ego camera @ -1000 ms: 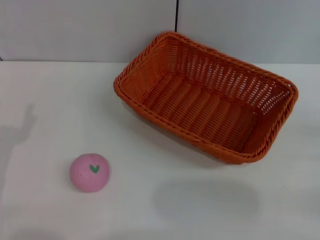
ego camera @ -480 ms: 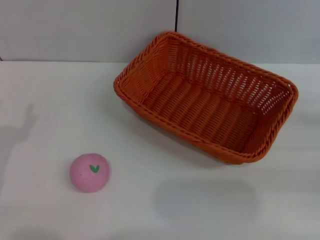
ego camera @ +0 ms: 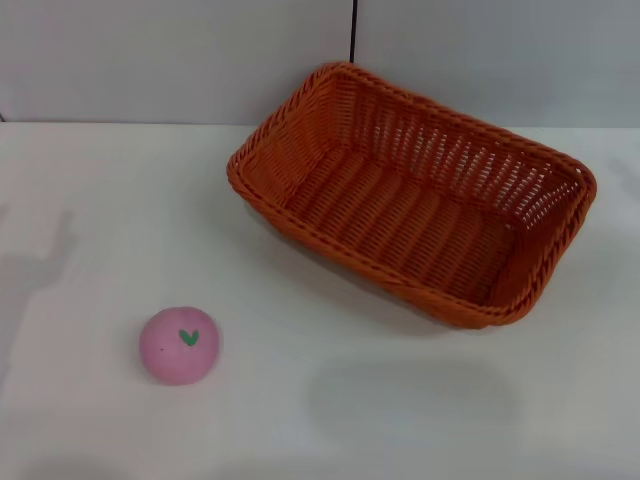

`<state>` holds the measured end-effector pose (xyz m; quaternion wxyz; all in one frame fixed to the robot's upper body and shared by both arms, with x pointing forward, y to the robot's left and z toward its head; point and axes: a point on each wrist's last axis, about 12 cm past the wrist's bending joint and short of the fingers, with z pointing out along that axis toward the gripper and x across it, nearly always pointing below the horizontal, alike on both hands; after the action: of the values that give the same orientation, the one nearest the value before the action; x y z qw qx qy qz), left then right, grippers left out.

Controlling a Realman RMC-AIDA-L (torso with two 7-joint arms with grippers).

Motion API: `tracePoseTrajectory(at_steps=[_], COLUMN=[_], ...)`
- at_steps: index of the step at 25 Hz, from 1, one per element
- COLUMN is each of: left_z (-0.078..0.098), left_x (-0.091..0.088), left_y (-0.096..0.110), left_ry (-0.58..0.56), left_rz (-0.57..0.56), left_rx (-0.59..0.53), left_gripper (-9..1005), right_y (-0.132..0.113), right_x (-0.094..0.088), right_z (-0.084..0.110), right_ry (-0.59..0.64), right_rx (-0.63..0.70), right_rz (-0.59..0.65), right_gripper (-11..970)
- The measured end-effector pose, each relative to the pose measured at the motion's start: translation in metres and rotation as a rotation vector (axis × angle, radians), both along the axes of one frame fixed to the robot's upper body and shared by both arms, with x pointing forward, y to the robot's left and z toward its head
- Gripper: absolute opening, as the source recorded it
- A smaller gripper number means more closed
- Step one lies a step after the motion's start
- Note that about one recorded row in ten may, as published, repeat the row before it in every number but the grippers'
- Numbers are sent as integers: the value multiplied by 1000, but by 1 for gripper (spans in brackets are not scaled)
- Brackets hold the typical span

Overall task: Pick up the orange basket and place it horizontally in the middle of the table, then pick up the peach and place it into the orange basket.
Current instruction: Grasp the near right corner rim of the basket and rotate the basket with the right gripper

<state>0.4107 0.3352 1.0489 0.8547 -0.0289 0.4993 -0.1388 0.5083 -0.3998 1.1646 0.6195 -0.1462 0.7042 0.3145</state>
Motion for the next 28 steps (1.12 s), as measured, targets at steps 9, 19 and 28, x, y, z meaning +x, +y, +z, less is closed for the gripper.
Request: tracePoseTrajectory(at_steps=[9, 19, 28], left_z=[-1, -3, -3], left_x=[1, 3, 3], left_y=[0, -2, -2], left_ry=[15, 29, 31], left_rz=[-4, -5, -5], left_rx=[-3, -10, -12], left_gripper=[847, 847, 847], right_y=[20, 73, 111], right_x=[50, 111, 131], right_z=[65, 88, 71], right_ry=[314, 565, 625], right_rx=[-206, -460, -626], right_rz=[171, 269, 299], right_gripper=[639, 644, 649])
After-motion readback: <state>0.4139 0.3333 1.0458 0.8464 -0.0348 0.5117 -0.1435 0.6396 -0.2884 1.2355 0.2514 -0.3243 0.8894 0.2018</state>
